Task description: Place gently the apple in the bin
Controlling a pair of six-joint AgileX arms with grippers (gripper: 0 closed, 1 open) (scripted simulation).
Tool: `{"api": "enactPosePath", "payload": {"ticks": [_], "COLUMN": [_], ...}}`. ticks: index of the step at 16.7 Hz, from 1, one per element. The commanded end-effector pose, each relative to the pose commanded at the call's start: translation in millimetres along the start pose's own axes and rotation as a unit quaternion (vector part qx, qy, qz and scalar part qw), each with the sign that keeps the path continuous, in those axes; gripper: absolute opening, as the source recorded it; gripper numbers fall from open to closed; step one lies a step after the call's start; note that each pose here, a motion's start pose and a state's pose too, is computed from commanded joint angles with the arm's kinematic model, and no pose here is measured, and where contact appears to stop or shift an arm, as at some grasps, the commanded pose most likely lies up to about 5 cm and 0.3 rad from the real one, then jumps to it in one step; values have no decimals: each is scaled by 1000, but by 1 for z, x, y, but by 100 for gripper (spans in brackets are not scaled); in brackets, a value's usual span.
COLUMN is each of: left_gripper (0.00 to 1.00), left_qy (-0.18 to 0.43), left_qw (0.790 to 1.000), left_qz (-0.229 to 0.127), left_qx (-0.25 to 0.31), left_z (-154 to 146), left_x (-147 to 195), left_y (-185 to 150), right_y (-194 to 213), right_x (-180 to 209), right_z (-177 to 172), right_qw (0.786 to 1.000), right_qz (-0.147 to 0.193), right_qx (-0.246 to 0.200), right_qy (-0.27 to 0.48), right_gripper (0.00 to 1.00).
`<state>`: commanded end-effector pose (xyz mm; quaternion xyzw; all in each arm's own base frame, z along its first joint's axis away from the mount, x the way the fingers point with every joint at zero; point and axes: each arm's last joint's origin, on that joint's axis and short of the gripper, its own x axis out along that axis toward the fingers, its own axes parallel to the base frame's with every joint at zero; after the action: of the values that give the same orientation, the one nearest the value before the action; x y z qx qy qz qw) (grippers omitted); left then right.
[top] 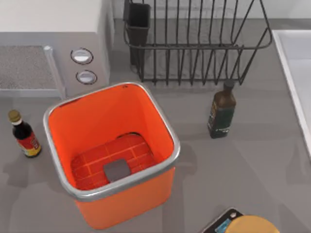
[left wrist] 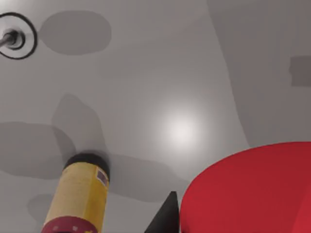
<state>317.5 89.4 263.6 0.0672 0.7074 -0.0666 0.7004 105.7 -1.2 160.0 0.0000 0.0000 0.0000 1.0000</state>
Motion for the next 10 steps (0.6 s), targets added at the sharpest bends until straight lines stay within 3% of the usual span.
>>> {"api": "enactPosePath", "payload": {"ticks": [5, 10], "left_gripper": [0, 0], "left_qy": [7, 22], "left_qw": [1000, 997], "left_qz": [1, 28], "left_qx": [-5, -74], "left_z": [2, 12], "left_x": [2, -1], "left_y": [-4, -34], "right_y": [0, 0], "right_x": [0, 0], "right_z": [0, 0], "right_qw": [1000, 1000], "right_qz": [0, 0], "right_qx": [0, 0], "right_qy": [0, 0], "right_gripper": [100, 100]}}
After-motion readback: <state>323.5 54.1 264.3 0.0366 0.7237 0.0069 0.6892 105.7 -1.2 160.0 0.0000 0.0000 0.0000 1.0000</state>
